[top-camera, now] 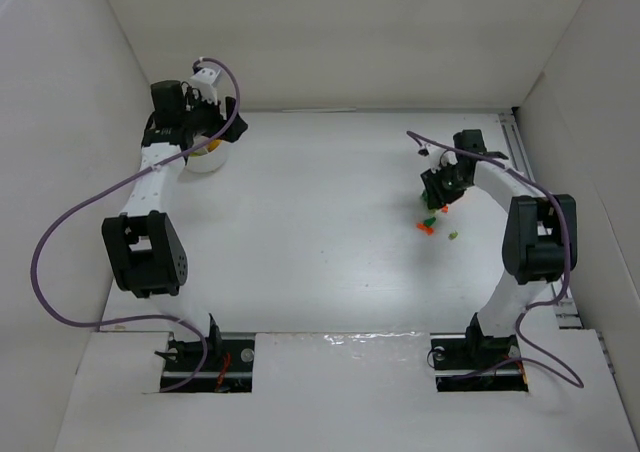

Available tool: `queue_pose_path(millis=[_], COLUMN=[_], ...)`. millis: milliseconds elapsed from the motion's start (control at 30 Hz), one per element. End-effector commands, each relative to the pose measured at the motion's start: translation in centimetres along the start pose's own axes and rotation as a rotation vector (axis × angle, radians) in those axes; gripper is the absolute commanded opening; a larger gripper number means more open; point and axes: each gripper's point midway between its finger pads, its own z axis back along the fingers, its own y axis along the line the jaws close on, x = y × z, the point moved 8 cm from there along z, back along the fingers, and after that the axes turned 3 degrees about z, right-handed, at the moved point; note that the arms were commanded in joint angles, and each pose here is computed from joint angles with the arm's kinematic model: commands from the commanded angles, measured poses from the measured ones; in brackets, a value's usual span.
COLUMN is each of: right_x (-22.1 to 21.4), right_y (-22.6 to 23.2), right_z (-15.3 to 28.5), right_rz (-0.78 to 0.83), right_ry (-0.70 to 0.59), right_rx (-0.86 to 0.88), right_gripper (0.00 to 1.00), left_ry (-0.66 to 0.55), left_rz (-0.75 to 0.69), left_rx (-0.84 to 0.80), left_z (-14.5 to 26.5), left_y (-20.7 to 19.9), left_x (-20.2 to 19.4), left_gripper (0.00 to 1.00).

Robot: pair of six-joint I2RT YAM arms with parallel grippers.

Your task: Sort the legos into containers by color

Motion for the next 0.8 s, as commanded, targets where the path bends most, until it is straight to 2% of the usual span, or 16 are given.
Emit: queue_pose_path(millis=[0, 33, 67, 133, 267, 300, 367, 400, 500, 567, 633, 667, 767], right_x=[3.7, 5.1, 5.9, 8.1, 13.5, 14.4, 16.5, 16.9, 18.5, 18.9, 19.2, 19.7, 19.5], right_y=[0.7, 0.9, 1.2, 3.0, 4.6, 5.2, 5.7, 5.8, 6.5, 7.0, 7.4, 7.5, 7.9], right_z=[3.7, 4.6, 5.5, 6.5, 8.6, 8.1, 8.5, 7.9, 8.0, 7.1, 7.1, 7.5, 7.4], right_rz=[0.019, 0.032, 0.016, 0.033, -0.032, -0.098, -0.128, -0.202, -0.217, -0.264, -0.305, -0.288, -0.309], right_ry=[-0.168, -0.208, -0.237, -0.294, -0.446, -0.444, -0.498, -0.487, -0.519, -0.491, -0.472, -0.497, -0.475], right_rx=[0.099, 0.117, 0.133, 0.214, 0.332, 0.385, 0.474, 0.520, 0.646, 0.730, 0.847, 0.876, 0.995], right_gripper=[0.26, 0.26, 0.24, 0.24, 0.24, 0.23, 0.23, 0.23, 0.23, 0.22, 0.21, 0.21, 0.20], left_ry=[-0.043, -0.025, 0.016, 0.014, 0.017, 0.017, 0.003, 0.004, -0.027, -0.068, -0.060, -0.101, -0.144], left_rz=[0.034, 0.061, 0.156, 0.222, 0.219, 0.206, 0.145, 0.121, 0.047, 0.007, 0.057, 0.036, 0.107], left_rx=[-0.254, -0.305, -0.348, -0.442, -0.523, -0.541, -0.534, -0.550, -0.599, -0.680, -0.724, -0.750, -0.792], left_z=[0.6, 0.5, -0.1, 0.0, -0.3, -0.4, -0.7, -0.6, -0.4, -0.4, -0.4, -0.3, -0.6], left_y=[-2.4, -2.7, -3.0, -3.9, -6.4, -7.3, -7.9, -8.8, -9.5, -10.7, -11.4, -11.6, -12.7], left_x=[2.0, 1.8, 0.8, 0.4, 0.4, 0.4, 0.4, 0.2, -0.4, -0.2, -0.6, 0.1, 0.8], left_gripper=[0.71, 0.71, 0.71, 0.71, 0.70, 0.70, 0.70, 0.70, 0.70, 0.70, 0.69, 0.69, 0.68])
